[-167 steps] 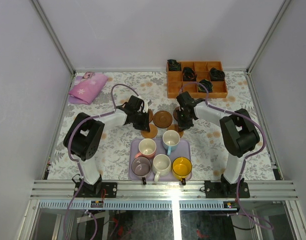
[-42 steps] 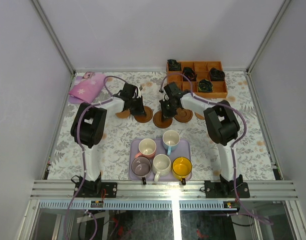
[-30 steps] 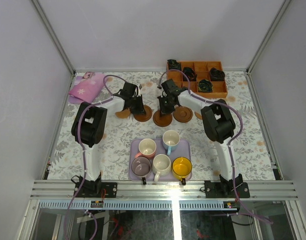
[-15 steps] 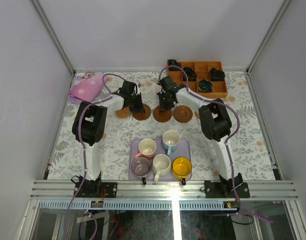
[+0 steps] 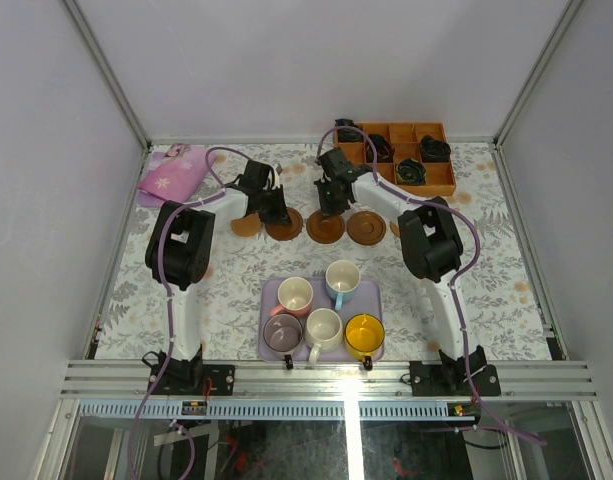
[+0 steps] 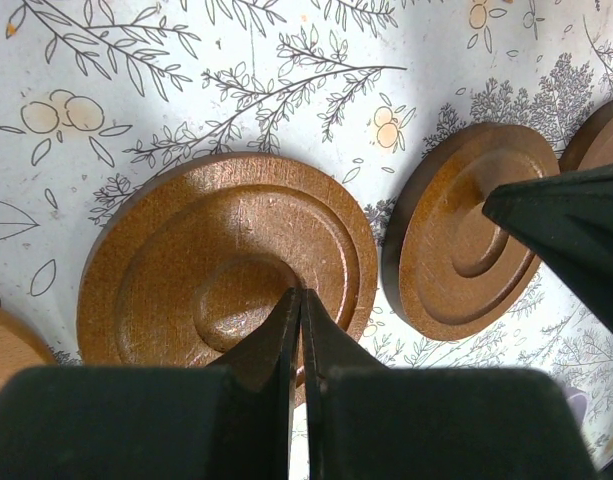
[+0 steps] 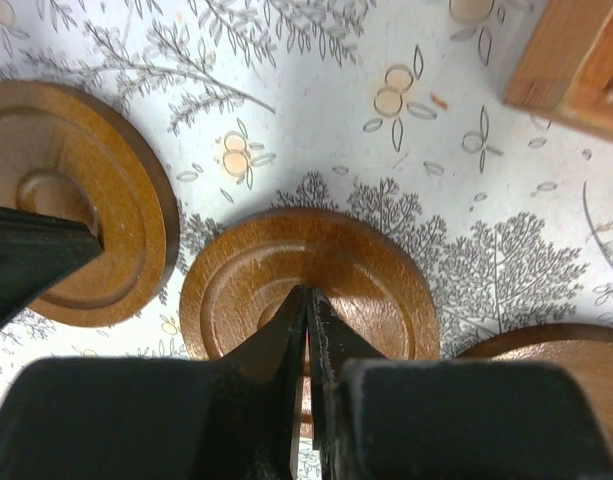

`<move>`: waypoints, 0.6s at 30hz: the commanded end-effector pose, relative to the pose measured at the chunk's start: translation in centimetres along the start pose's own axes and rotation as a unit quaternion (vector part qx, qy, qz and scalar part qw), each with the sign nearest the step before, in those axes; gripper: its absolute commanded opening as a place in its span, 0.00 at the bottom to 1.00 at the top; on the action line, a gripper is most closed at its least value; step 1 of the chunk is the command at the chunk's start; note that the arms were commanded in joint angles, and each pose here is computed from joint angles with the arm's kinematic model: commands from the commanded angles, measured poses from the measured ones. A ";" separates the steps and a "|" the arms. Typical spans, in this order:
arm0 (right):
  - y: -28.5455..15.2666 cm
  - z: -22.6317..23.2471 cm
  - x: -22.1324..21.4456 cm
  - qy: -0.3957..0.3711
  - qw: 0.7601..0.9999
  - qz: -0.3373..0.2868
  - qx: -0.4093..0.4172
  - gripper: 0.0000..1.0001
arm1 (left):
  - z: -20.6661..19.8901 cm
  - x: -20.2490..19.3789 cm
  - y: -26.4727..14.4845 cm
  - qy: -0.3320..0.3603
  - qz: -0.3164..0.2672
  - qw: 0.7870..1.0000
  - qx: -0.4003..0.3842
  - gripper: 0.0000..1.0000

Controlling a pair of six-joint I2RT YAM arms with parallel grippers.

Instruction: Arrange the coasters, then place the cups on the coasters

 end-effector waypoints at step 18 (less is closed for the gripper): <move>-8.2 -2.7 4.3 0.003 0.991 -0.118 -0.057 0.06 | -3.1 4.9 -3.4 0.045 -0.071 0.995 -0.047 0.04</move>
Point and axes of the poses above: each gripper's point midway between its finger pads, its own y axis out along the fingers, its own z axis along the line the jaws close on, x = y × z, the point moved 5 cm from there along -y, back along the fingers, and after that the axes turned 8 degrees about y, right-handed, at the moved point
